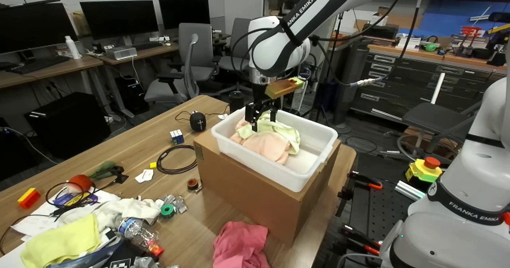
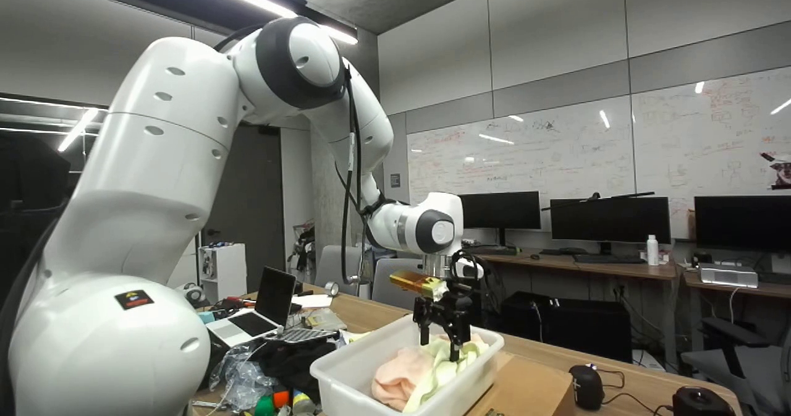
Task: Remove the clothes from the box and put them on the table
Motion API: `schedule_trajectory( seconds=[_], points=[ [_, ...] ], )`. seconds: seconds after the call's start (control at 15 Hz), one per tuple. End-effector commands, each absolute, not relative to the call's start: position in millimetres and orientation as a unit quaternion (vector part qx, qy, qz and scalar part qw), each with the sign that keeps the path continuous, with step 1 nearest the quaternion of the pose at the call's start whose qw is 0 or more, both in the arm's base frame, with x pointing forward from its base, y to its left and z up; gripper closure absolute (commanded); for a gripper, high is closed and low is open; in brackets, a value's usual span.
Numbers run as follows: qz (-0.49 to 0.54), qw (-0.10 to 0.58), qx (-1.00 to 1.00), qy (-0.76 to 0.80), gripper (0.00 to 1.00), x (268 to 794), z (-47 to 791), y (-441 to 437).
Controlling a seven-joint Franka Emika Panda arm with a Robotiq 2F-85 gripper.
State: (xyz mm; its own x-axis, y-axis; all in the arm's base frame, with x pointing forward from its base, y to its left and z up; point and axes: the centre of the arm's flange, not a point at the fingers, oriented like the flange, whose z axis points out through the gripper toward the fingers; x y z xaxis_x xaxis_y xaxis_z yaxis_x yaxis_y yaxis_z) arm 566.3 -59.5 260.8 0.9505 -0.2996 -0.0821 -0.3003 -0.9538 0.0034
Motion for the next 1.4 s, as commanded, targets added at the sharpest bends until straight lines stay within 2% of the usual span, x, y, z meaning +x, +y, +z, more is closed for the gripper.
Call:
schedule_trajectory(
  seconds=[0.0, 0.93, 1.0, 1.07, 1.33],
  points=[
    [0.026, 0.002, -0.985, 0.17, 0.0, 575.1, 256.1, -66.4],
    [0.018, 0.005, -0.985, 0.172, 0.0, 575.1, 242.9, -66.7],
    [0.014, 0.005, -0.985, 0.17, 0.25, 575.5, 242.7, -66.8],
    [0.011, 0.005, -0.986, 0.167, 0.26, 575.7, 242.9, -66.9],
    [0.002, 0.007, -0.986, 0.166, 0.58, 577.2, 243.5, -67.8]
  ],
)
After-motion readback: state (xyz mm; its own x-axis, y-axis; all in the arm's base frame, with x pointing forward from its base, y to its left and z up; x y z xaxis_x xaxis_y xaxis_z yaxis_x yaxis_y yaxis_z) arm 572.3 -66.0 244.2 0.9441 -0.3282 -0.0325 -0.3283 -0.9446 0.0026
